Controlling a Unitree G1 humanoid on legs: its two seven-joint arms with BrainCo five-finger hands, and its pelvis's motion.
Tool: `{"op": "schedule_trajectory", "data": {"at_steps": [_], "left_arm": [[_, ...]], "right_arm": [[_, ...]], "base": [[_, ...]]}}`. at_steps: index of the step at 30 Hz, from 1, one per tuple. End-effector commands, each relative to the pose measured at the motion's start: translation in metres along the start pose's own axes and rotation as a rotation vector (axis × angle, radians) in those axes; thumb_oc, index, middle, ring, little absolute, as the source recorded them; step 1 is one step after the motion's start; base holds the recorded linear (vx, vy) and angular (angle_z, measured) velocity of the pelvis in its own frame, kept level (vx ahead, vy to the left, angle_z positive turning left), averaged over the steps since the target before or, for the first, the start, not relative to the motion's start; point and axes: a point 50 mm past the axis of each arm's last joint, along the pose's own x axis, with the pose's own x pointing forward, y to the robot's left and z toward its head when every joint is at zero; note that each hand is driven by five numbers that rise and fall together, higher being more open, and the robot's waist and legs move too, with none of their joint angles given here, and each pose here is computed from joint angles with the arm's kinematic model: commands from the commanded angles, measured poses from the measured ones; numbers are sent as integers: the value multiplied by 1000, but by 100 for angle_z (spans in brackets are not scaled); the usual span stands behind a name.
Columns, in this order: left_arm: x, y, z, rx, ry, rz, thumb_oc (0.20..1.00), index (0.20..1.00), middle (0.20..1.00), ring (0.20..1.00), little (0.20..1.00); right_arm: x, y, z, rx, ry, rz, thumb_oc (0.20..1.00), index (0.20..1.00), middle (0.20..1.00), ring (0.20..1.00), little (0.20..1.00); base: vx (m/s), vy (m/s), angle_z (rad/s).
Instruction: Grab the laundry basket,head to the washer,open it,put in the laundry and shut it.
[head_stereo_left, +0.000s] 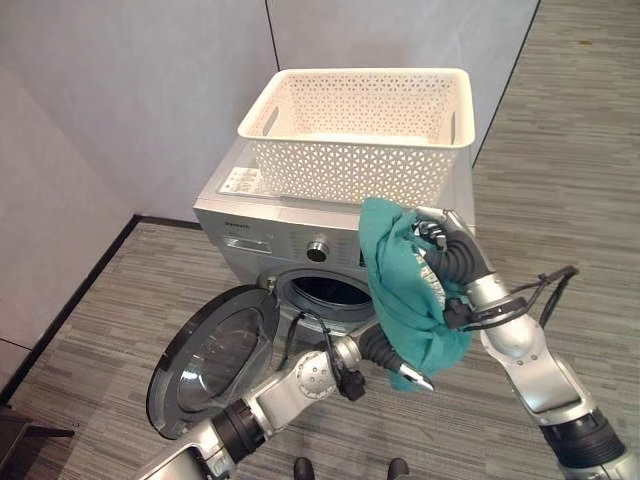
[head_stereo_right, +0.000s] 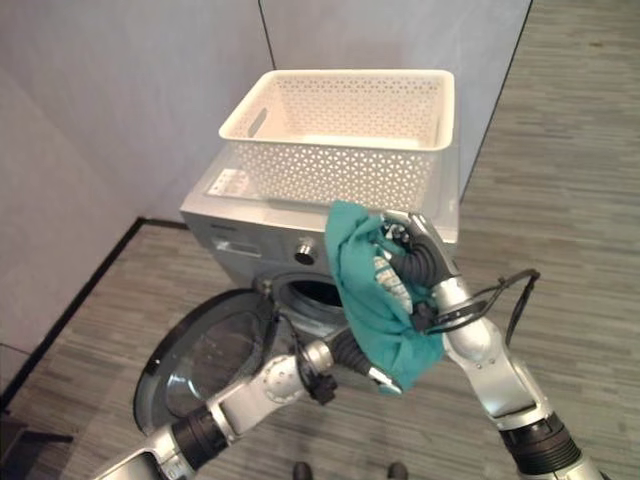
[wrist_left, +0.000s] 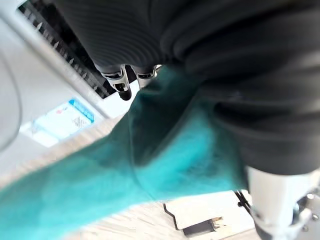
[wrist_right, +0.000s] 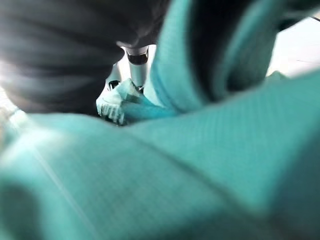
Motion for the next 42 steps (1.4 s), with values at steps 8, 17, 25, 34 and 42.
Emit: {"op": "schedule_trajectory", "data": {"at_steps": [8,17,25,34,42], "left_arm": [[28,-16,16,-227,-46,-101,608,608,608,608,608],[26,-7,11,-225,-36,-19,200,200,200,200,200],[16,8,0,-124,-12,85,200,200,200,200,200],[0,13,-19,-210,52,175,200,200,200,200,200],[-35,24,-46,-253,159,287,200,200,200,200,200]], "right_arm": [[24,-6,31,123,-158,-109,200,200,200,200,200],[20,6,31,193,-149,-78,200,200,200,200,200],[16,11,24,222,-115,-77,200,200,200,200,200],[2,18,5,298,-15,-45,1000,1000,1000,1000,1000],[-30,8,-23,407,132,-57,1000,1000,1000,1000,1000]], "base": [[0,0,0],[0,0,0],[2,-3,8],[0,0,0],[0,0,0]]}}
